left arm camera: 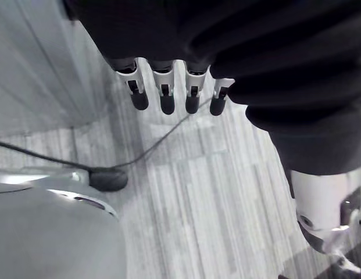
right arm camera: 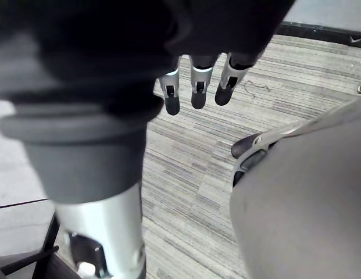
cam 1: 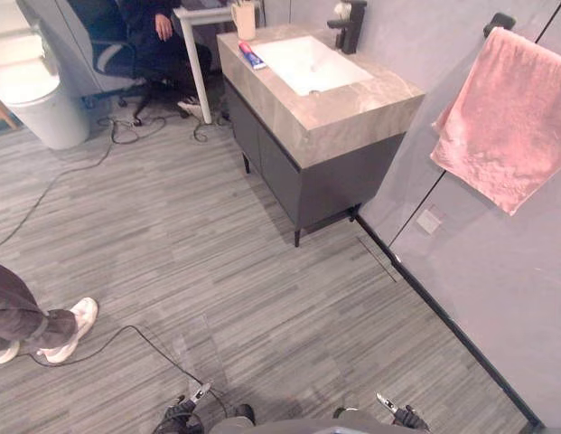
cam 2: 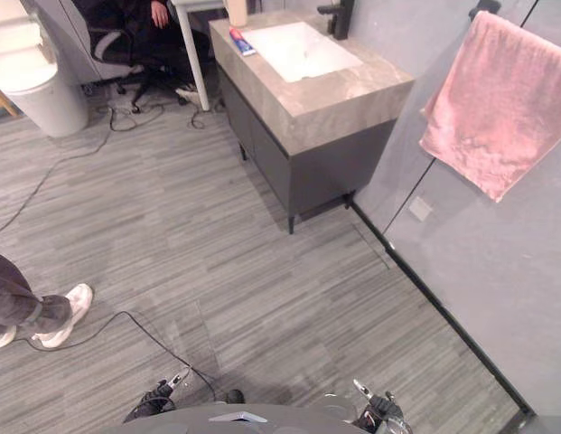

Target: Organize washtable

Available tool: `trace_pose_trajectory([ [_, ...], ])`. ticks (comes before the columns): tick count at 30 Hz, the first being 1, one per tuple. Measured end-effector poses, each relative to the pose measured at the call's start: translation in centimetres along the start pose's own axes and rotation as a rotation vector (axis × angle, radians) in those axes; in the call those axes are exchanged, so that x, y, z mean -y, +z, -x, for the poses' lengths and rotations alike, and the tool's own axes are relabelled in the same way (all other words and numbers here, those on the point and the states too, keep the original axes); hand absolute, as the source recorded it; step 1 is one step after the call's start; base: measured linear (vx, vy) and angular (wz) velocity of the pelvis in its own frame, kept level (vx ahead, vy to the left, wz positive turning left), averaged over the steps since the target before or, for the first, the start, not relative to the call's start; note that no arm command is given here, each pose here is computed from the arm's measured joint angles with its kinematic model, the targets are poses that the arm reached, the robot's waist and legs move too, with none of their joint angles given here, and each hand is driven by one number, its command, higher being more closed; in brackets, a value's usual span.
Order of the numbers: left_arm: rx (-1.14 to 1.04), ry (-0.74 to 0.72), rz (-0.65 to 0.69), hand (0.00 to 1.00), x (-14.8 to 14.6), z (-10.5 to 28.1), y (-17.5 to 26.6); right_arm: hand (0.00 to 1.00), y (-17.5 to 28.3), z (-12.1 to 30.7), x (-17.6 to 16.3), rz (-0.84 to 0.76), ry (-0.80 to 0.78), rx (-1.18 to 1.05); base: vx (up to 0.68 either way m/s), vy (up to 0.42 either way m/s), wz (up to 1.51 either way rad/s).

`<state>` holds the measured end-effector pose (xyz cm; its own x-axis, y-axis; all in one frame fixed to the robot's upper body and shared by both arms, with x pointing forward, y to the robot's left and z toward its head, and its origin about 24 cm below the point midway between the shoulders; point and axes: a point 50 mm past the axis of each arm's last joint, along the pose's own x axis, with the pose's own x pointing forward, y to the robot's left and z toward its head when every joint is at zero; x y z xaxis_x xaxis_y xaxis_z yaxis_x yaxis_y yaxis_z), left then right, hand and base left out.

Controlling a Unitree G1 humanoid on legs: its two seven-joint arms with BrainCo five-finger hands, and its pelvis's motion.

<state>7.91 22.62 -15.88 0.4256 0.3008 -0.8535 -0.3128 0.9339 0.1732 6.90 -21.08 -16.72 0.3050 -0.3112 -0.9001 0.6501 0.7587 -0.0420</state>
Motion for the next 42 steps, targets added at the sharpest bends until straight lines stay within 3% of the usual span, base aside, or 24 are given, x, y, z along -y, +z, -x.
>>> trace_pose_trajectory([
  [21,-0.017,-0.011,-0.037,0.00,0.0,0.1,-0.6,0.00,1.2,-0.3,-2.6,0.145,0.085,0.020,0.03,0.001,0.12],
  [26,0.012,-0.015,-0.069,0.00,-0.3,-0.1,0.2,0.00,1.0,-0.3,-0.9,0.097,0.033,0.017,0.07,0.116,0.94],
  [31,0.048,-0.017,-0.085,0.00,-0.4,0.0,0.8,0.00,1.5,-0.1,-2.3,0.059,0.080,0.061,-0.04,0.180,0.35],
  [34,0.035,-0.033,-0.100,0.00,0.0,-0.3,1.0,0.00,2.5,-0.3,-1.9,0.049,0.068,0.095,-0.31,0.114,0.07],
  [37,0.070,-0.067,-0.109,0.00,1.0,-0.7,2.5,0.00,0.6,-0.2,-0.1,0.028,0.016,0.020,-0.14,0.062,0.42],
  [42,0.074,-0.122,-0.058,0.00,3.4,-0.4,2.4,0.00,0.3,-0.2,1.6,-0.030,-0.036,-0.007,0.45,-0.239,0.62],
])
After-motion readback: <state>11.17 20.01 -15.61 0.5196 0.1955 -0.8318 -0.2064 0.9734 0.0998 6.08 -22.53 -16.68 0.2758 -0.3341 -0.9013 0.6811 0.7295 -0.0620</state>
